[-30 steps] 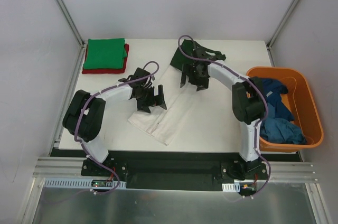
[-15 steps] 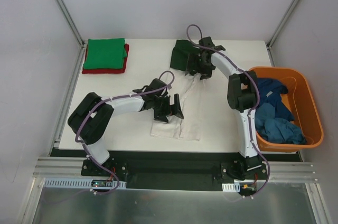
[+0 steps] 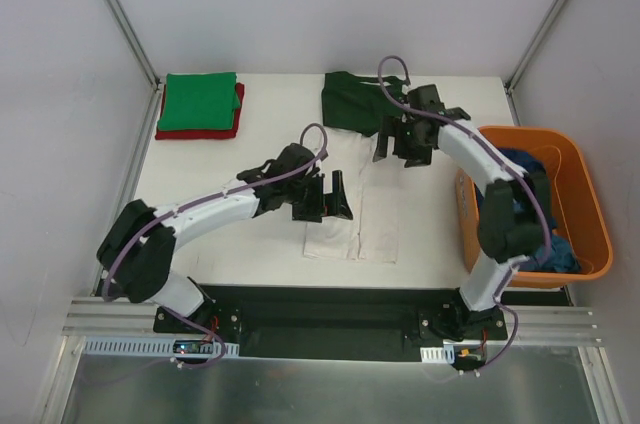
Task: Fold and stack the t-shirts
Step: Rotate the tshirt 90 degrees, then grab the bottom of the folded rectangular tshirt with both arms
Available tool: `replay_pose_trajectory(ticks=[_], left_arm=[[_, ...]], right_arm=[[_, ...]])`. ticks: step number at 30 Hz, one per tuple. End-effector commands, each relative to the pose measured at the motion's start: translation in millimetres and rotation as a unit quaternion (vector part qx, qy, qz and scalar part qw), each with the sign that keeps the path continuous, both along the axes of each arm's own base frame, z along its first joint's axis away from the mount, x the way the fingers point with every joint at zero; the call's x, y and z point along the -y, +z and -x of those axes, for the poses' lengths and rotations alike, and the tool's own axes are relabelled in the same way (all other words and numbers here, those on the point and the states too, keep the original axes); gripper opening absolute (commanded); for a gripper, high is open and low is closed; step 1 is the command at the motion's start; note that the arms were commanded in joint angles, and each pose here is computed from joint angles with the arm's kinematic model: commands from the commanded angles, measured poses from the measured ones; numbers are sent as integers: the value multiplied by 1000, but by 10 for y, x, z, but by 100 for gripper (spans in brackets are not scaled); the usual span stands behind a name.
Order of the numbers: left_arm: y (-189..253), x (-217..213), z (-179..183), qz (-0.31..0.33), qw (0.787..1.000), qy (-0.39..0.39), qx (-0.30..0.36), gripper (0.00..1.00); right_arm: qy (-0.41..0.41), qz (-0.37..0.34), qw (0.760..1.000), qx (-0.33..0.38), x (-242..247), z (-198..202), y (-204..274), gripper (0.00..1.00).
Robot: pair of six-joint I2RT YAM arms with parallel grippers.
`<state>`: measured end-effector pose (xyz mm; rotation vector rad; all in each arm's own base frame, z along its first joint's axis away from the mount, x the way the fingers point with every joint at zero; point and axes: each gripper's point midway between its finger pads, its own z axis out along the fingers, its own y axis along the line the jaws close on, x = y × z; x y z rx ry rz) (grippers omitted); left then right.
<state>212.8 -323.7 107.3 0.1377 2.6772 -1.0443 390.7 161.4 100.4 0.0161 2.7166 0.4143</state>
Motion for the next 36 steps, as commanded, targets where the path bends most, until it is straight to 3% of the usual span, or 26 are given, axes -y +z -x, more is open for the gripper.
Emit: replay_pose_trajectory(ticks=[1, 2, 8, 14, 20, 25, 32, 33, 36], left_arm=[[-67, -415, 181, -62, 998, 6, 15, 99], [-95, -492, 229, -71, 997, 11, 6, 99], [-388, -736, 474, -92, 994, 29, -51, 96], [-571, -829, 490, -118, 989, 56, -69, 72], [-663, -737, 431, -119, 988, 53, -85, 50], [-775, -768, 513, -128, 985, 49, -107, 46], [-833, -718, 517, -125, 985, 36, -114, 27], [-826, -688, 501, -119, 986, 34, -114, 19], [-853, -670, 505, -118, 985, 31, -118, 7]], right_arm=[[-24, -41, 997, 66, -44, 412, 412, 97], [-25, -51, 995, 77, -73, 539, 467, 97], [-30, -71, 997, -14, -61, 1437, -25, 97], [-29, -72, 995, -64, -2, 1965, -286, 98], [-28, -77, 991, -107, 26, 2280, -424, 99], [-32, -72, 990, -114, 93, 2424, -451, 99], [-34, -95, 984, -146, 64, 2646, -649, 95], [-35, -95, 984, -145, 64, 2649, -659, 94], [-43, -86, 987, -129, 94, 2586, -667, 90]])
